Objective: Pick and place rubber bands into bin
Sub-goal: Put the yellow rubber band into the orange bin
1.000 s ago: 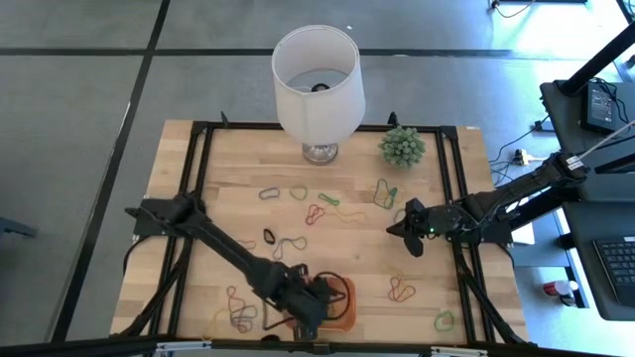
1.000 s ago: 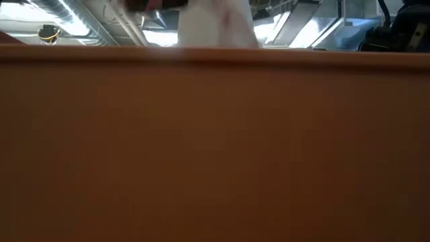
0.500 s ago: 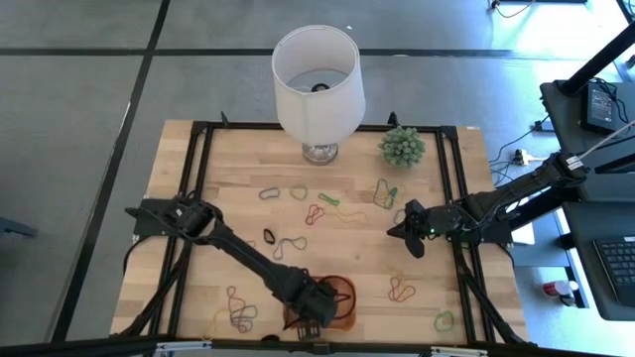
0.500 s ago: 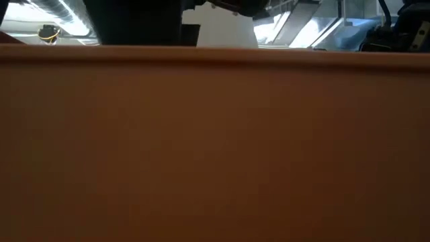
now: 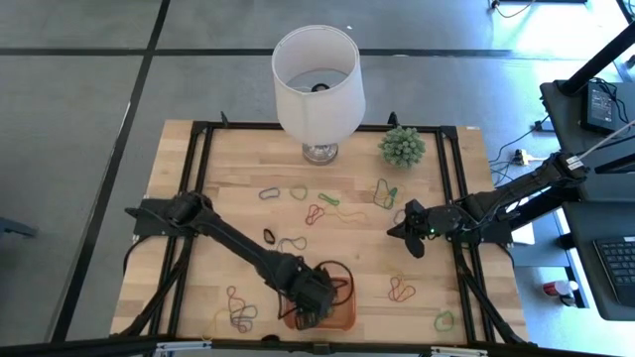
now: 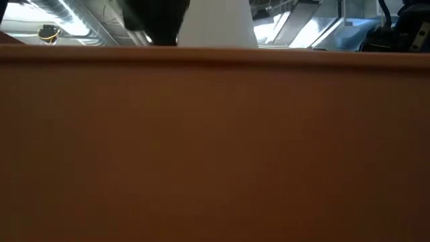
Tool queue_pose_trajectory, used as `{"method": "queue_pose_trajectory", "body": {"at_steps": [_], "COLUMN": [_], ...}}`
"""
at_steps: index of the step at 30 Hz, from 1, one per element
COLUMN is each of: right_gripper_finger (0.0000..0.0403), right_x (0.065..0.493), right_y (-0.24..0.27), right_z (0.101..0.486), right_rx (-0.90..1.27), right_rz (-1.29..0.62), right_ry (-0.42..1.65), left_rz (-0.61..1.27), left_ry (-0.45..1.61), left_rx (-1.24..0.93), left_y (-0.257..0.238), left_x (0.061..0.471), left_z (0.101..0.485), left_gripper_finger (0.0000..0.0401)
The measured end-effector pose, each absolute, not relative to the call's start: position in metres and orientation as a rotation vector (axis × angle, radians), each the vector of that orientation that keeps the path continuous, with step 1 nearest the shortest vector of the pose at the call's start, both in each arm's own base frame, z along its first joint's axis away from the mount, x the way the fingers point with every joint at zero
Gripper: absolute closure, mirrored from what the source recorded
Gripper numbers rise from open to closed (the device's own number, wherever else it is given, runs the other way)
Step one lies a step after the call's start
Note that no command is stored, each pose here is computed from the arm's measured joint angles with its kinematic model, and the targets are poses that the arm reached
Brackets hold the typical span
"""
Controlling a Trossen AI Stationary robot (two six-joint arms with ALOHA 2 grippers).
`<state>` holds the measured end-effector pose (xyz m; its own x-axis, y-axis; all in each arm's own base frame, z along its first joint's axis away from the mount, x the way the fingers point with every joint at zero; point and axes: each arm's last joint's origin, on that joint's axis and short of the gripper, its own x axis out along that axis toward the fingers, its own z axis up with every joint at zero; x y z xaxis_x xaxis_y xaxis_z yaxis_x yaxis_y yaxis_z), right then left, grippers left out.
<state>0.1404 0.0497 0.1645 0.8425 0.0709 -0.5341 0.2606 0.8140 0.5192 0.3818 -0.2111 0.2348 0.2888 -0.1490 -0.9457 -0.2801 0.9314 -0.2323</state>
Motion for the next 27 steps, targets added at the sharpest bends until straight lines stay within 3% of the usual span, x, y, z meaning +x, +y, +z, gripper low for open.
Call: {"method": "queue_pose_trajectory", "body": {"at_steps": [5,10,16,27], "right_gripper_finger": [0.0395,0.0399,0.0401,0.0402], "right_x": [0.141,0.141,0.143,0.173], "right_y": [0.050,0.052,0.061,0.077], "right_z": [0.165,0.167,0.190,0.221], "right_rx": [0.650,0.659,0.556,0.382], "right_rz": [-0.103,-0.069,-0.034,-0.191], "right_ry": [0.570,0.575,0.592,0.829], "left_rz": [0.118,0.081,0.076,0.093], "left_ry": [1.224,1.143,1.122,1.045], "left_rx": [-0.368,-0.210,0.037,0.063], "left_y": [-0.198,-0.182,-0.151,-0.079], "left_x": [0.372,0.366,0.354,0.301], "left_z": [0.263,0.288,0.313,0.316], "left_gripper_finger": [0.0307,0.0388,0.0399,0.0399]}}
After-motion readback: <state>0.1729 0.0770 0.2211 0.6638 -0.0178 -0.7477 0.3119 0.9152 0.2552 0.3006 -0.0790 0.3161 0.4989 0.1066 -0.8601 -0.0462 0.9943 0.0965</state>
